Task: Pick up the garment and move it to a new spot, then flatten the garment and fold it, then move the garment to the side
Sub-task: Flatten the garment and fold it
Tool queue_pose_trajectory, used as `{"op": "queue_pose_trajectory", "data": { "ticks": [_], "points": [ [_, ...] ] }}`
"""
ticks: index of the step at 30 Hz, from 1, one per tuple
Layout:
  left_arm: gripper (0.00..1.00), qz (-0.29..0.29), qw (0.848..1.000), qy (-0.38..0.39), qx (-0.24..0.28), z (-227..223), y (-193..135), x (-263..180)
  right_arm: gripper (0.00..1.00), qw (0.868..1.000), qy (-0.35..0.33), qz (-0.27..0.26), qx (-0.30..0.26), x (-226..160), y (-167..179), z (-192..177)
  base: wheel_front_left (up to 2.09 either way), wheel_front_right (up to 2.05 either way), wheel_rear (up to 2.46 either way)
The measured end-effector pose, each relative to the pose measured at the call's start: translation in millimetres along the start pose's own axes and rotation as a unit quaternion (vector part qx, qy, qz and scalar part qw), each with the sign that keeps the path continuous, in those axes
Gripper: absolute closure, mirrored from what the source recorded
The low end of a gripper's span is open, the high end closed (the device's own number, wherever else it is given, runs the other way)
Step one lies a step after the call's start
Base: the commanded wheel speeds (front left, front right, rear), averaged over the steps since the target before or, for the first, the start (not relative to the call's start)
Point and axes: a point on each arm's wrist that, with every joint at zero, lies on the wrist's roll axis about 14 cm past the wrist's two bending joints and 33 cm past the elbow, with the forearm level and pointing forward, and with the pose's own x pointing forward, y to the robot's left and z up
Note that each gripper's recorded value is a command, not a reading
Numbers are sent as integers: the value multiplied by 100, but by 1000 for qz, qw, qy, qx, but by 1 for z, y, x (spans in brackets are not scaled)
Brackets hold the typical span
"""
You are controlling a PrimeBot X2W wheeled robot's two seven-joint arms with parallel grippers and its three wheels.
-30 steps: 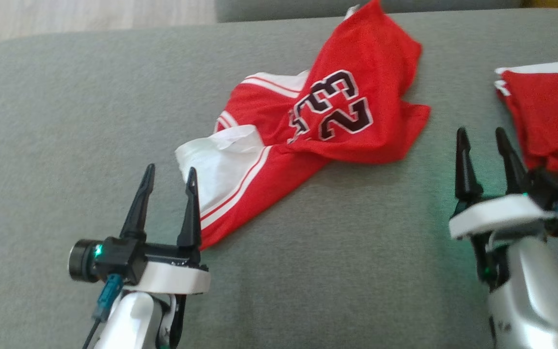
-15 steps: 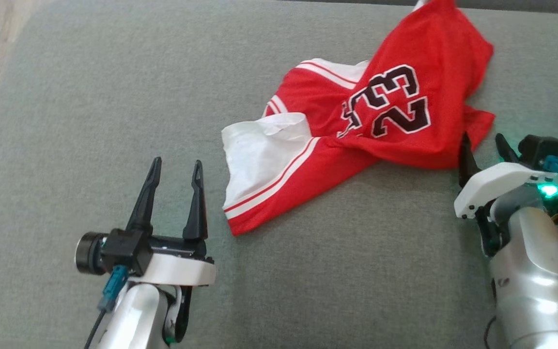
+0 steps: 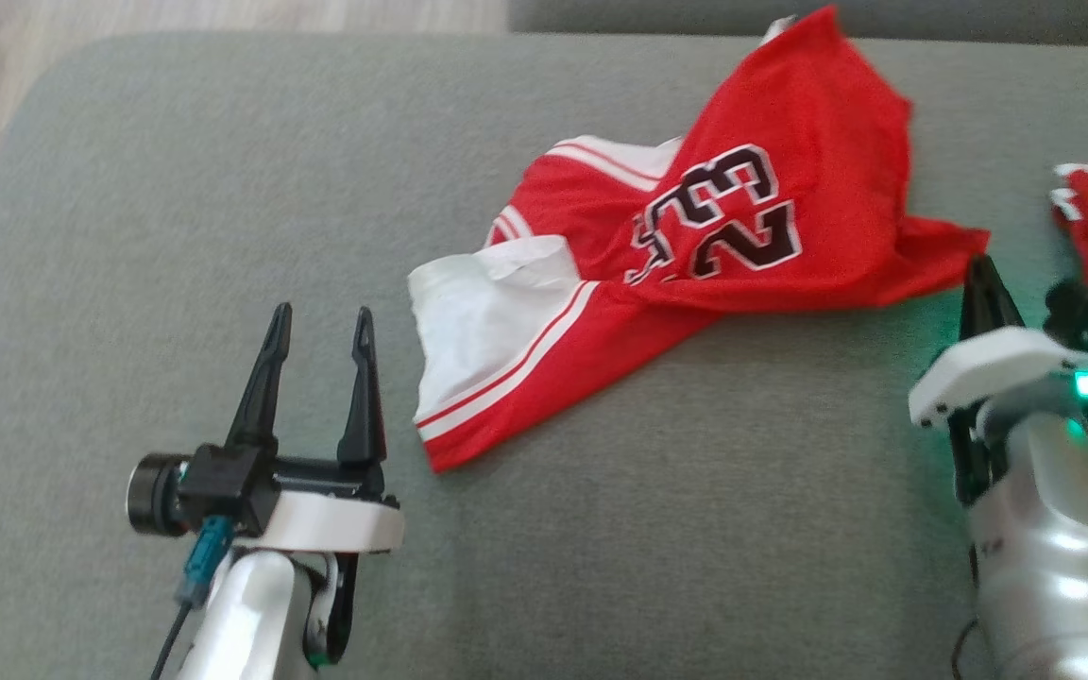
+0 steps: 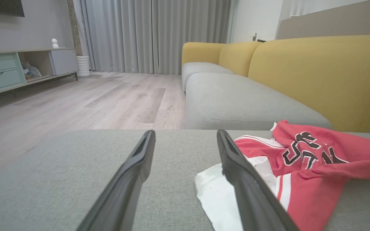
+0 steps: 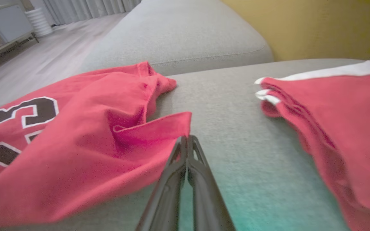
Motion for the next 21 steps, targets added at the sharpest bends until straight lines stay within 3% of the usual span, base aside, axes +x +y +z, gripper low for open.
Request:
{"op": "queue_pose_trajectory", "data": {
  "ticks": [14, 15, 16, 21],
  "points": [
    [0, -52, 998, -31, 0, 22, -36, -8, 100, 995, -30, -93, 9, -86, -75, -11, 0, 0, 0],
    [0, -54, 998, -32, 0, 22, -37, -9, 40, 995, -33, -96, 13, -90, -77, -11, 0, 0, 0],
    [0, -56, 998, -31, 0, 22, -38, -10, 0, 994, -37, -99, 14, -94, -79, -10, 0, 0, 0],
    [0, -67, 997, -31, 0, 21, -46, -12, 0, 992, -85, -93, 17, -105, -79, 14, 0, 0, 0]
  ]
}}
